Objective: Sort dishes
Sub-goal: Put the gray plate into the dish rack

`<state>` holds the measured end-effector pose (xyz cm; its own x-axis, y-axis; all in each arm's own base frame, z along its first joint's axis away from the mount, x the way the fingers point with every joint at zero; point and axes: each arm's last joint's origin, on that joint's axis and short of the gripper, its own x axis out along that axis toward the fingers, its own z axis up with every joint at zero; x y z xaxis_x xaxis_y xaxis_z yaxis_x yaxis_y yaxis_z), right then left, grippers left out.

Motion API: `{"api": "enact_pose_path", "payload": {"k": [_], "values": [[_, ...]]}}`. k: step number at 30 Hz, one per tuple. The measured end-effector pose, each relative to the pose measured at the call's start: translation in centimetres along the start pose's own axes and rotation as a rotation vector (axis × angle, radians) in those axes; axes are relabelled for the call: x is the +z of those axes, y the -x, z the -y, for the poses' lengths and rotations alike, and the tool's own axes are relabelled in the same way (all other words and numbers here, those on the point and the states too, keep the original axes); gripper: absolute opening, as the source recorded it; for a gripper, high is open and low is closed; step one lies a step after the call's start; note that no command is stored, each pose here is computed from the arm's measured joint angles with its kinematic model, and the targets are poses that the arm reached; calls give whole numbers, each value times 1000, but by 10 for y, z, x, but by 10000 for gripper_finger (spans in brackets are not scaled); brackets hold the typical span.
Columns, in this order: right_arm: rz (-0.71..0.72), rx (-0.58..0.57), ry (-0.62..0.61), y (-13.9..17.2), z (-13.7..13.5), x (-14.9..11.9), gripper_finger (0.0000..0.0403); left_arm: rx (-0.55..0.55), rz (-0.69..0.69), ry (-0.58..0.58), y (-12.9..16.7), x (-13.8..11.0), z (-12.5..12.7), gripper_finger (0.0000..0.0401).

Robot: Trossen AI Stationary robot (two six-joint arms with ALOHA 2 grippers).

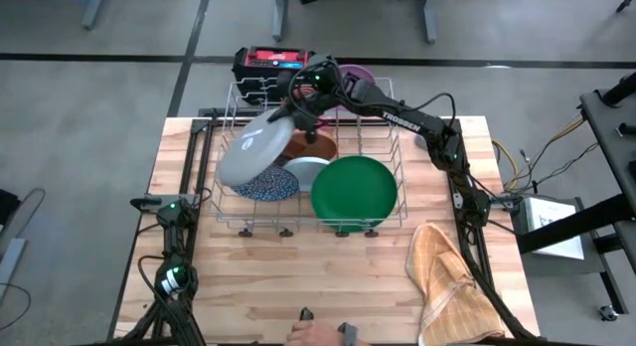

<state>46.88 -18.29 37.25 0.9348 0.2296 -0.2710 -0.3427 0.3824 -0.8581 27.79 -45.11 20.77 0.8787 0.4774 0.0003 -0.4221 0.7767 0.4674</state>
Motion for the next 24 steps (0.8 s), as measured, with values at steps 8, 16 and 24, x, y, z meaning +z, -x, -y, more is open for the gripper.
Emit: {"api": "enact_pose_path", "payload": {"k": [8,16,24], "values": [[43,-191,-165,1,20,10,0,0,0,0,0,0,0,0],[69,-346,-681,19,38,-4,0,0,0,0,0,0,0,0],[26,-346,-870,34,37,-32,0,0,0,0,0,0,0,0]]}}
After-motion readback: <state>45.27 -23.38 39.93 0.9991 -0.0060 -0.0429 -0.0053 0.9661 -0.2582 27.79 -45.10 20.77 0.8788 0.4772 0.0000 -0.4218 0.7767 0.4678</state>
